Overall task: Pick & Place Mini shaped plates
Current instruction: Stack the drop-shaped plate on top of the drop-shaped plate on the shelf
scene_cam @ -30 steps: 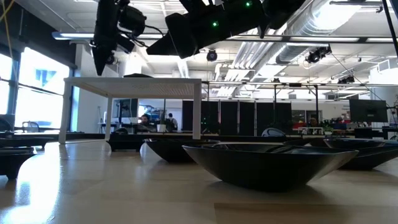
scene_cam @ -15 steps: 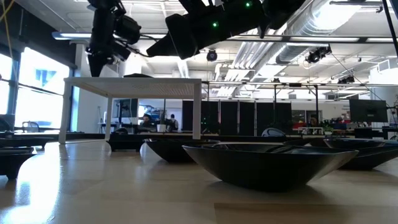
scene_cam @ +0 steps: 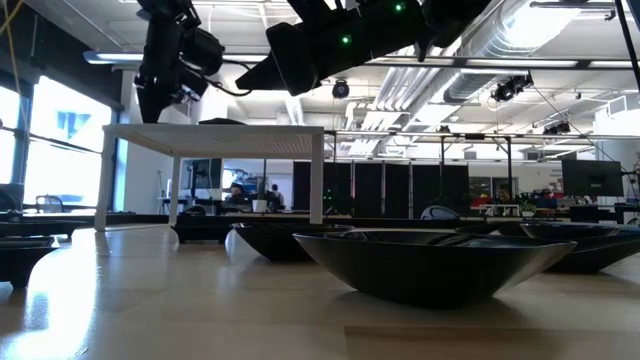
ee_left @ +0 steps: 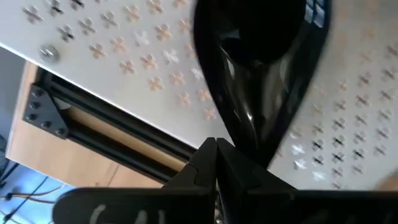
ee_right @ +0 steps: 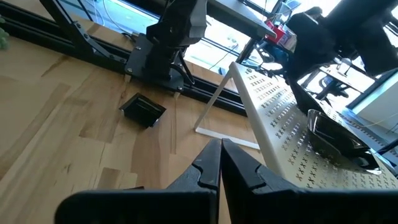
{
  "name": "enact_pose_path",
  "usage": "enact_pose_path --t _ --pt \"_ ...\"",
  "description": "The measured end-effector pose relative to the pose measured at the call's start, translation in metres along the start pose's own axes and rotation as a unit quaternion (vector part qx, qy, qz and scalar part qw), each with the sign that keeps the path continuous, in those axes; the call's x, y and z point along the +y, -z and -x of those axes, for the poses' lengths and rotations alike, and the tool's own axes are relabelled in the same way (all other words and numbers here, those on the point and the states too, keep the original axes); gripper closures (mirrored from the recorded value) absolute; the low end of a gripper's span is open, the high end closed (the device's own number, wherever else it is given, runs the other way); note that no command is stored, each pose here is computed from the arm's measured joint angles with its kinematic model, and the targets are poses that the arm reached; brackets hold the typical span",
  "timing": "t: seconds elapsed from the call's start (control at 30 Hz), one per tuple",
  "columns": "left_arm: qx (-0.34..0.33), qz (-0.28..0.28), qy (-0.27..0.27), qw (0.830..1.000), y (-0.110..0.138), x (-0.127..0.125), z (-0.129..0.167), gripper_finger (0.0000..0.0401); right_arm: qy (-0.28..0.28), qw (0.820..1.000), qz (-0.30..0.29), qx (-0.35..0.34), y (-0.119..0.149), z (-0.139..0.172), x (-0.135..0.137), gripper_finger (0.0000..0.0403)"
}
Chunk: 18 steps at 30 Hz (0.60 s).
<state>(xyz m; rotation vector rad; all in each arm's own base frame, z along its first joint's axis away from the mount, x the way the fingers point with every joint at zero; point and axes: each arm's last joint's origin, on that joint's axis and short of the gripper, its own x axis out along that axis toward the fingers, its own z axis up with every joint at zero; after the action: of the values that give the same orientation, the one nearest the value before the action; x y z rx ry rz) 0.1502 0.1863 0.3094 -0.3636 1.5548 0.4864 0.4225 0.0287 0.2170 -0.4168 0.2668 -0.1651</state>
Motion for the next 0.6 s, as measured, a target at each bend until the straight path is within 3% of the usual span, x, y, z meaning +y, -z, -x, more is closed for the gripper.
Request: enact_pose_path --t 0.6 --pt "-0.033 0.000 0.056 0.998 0.008 -0.013 0.011 0.0401 0.000 1.000 0.000 0.000 0.000 0.000 0.000 0.0401"
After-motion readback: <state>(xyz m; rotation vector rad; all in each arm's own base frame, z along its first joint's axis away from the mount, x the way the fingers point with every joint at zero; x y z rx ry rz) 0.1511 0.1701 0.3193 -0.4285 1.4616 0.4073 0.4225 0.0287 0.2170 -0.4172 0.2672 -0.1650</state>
